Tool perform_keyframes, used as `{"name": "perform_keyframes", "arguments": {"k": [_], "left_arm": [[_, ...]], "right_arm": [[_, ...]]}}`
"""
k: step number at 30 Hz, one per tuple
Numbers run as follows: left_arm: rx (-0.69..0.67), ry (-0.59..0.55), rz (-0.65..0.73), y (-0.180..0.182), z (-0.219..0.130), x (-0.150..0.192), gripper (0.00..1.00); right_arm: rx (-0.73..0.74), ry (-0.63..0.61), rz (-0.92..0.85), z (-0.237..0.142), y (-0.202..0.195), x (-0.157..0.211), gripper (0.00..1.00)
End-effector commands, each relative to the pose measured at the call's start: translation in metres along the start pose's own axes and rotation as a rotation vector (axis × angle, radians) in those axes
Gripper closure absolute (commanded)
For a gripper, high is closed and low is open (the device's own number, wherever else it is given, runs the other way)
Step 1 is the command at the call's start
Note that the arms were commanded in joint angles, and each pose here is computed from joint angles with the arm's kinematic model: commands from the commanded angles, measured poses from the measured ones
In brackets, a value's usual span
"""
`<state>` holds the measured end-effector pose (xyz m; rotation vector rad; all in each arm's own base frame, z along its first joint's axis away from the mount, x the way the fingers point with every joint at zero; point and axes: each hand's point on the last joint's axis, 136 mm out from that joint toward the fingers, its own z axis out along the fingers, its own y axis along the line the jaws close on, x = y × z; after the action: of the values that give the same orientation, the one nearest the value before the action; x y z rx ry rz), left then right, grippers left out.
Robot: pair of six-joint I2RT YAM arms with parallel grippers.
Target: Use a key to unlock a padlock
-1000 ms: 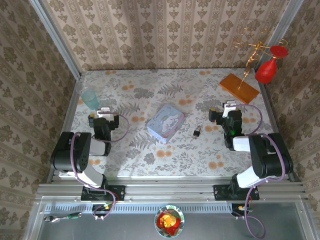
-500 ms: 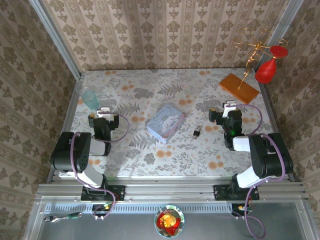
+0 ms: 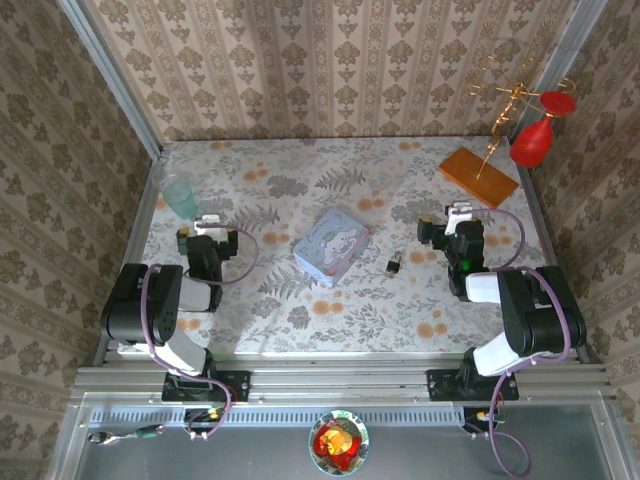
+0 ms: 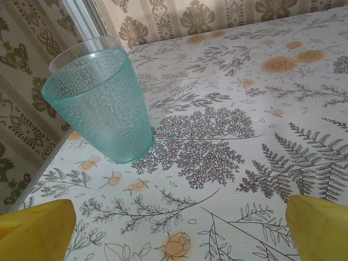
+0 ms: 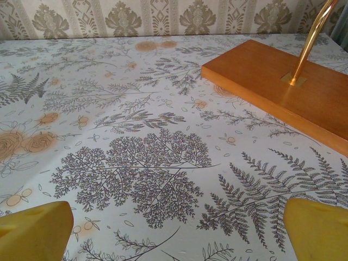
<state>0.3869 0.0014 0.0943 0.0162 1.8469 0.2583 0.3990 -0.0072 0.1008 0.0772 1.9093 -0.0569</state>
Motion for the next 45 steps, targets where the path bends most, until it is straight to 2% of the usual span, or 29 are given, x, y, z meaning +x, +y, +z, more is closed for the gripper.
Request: {"name": "perform_keyframes", "arguments": {"k": [1,45], "left_arm": [[-0.017,-0.021,-0.023,0.005,0.0013,-0.0096,0.0],[-0.019,-0.024,-0.024,0.0056,0.0016,-0.0111,0.0]], "right_arm": [[0.033,0.006,0.011,0.0003,-0.0063,0.0024,0.0],[0.024,0.006,0.002,0.0008,-0.0032,0.0016,0.0]]}}
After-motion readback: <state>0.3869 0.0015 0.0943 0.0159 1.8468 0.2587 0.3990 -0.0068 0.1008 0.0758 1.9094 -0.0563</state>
